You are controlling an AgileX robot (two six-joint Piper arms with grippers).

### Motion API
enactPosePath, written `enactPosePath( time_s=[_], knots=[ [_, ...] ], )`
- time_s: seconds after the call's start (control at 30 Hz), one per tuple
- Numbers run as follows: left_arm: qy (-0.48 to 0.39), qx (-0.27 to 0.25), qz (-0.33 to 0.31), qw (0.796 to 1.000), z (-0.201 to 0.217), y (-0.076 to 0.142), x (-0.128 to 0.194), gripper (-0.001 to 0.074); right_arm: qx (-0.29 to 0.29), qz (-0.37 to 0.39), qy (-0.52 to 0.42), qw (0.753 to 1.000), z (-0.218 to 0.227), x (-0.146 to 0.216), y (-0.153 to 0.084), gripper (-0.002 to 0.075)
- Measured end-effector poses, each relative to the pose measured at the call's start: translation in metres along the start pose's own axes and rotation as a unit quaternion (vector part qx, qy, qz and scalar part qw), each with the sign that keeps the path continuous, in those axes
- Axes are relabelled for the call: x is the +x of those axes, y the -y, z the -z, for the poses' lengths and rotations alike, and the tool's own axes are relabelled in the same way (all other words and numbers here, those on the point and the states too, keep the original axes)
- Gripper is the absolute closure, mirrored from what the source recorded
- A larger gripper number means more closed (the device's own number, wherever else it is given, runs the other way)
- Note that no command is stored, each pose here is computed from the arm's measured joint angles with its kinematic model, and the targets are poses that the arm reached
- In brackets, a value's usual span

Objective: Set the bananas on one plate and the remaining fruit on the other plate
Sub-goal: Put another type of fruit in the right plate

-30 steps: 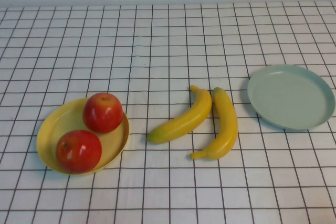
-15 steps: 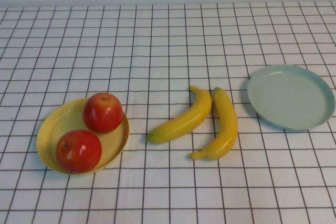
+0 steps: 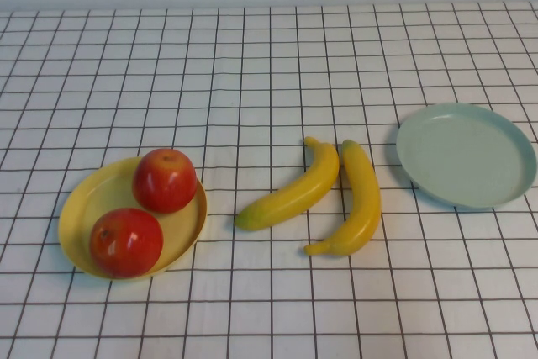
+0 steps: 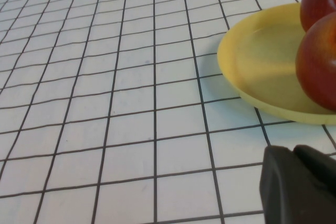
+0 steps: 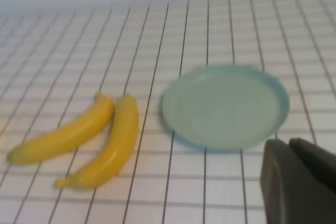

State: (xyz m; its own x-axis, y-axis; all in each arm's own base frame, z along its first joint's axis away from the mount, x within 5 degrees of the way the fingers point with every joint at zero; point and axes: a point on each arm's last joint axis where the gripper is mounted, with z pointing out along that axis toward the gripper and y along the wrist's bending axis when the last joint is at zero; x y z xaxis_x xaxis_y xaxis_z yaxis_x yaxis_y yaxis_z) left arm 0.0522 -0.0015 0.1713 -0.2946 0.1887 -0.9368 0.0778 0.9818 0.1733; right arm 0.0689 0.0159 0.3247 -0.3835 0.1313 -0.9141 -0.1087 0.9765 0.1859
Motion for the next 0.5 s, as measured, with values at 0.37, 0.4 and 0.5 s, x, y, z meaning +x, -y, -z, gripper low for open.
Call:
enactPosePath(
  time_s=[0.37,0.4,0.5],
  knots=[
    [0.000,0.000,0.000,1.000,0.000,0.000,0.000,0.0738,-0.074,-0.005,-0.284,0.956,-0.093,-0.048,-0.009,0.0742],
    [0.000,0.000,0.000,1.000,0.000,0.000,0.000,0.0738,-0.082,0.001,-0.303,0.949,-0.102,-0.049,-0.012,0.0742],
    [0.000,0.000,0.000,1.000,0.000,0.000,0.000,0.0738,-0.085,0.027,-0.360,0.929,-0.130,-0.050,-0.025,0.0742]
  ],
)
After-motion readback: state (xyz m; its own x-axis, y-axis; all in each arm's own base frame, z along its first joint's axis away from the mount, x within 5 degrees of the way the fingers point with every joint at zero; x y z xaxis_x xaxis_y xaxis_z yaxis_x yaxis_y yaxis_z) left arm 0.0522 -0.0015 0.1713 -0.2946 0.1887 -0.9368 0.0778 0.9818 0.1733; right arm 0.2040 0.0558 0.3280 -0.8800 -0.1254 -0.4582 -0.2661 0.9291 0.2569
